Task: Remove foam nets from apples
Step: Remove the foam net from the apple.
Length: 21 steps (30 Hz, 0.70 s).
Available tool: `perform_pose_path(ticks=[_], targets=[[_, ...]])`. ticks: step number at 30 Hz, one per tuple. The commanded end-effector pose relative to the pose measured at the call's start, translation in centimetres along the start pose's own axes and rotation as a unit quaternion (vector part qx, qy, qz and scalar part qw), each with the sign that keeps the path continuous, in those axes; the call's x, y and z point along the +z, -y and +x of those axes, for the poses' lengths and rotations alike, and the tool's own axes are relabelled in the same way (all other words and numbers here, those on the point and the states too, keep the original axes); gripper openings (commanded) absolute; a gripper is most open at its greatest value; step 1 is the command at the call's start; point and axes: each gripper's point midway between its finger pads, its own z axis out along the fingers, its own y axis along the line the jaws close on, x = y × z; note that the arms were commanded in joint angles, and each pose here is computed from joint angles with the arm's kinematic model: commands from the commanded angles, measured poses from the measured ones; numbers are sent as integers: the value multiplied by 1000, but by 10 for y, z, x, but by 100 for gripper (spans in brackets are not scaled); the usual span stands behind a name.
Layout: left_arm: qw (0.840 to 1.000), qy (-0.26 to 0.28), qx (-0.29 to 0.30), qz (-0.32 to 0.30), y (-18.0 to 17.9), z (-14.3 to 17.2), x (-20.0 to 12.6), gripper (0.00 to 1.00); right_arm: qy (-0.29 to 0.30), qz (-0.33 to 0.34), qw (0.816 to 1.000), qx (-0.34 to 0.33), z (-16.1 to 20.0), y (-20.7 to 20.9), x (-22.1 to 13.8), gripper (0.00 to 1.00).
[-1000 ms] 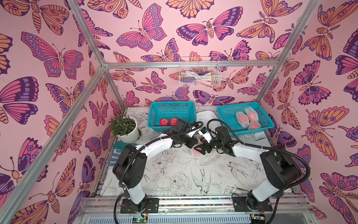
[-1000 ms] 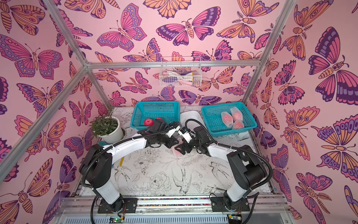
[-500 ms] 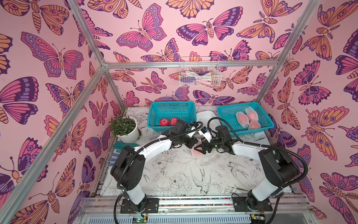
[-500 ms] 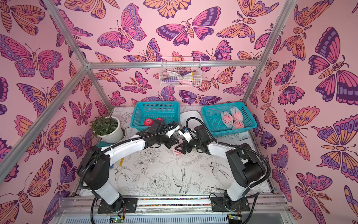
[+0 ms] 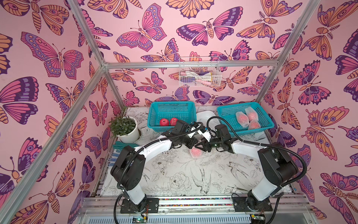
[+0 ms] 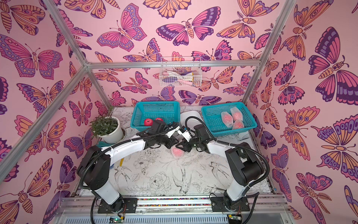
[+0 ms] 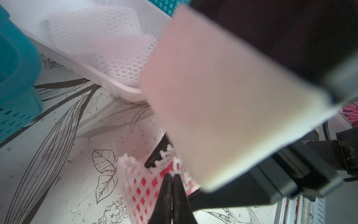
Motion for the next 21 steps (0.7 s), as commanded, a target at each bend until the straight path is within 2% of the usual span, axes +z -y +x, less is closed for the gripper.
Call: perform_pose_path(ticks=[1,9,15,19,20,21], targets=[[1000,7,6,8,5,-1,-2,0,13,5,1000,-22,-10,-3,-8,33],[1000,7,1,2,4,1,-3,0,18,11,999,-38,-14,-11,-12,18],[1000,2,-10,-6,1,4,-5,2,10,13,999,-38,-2,-14,-9,12],[1000,2,-13,-16,-2,3,-9,16,5,20,999,-31,4,-11,-8,10],[1000,2,-14,-18,-2,3,-11,21,6,23,999,-32,4,-11,-8,10],[1000,4,-16,-23,-5,2,-14,32,7,26,999,-32,4,-9,-8,9]])
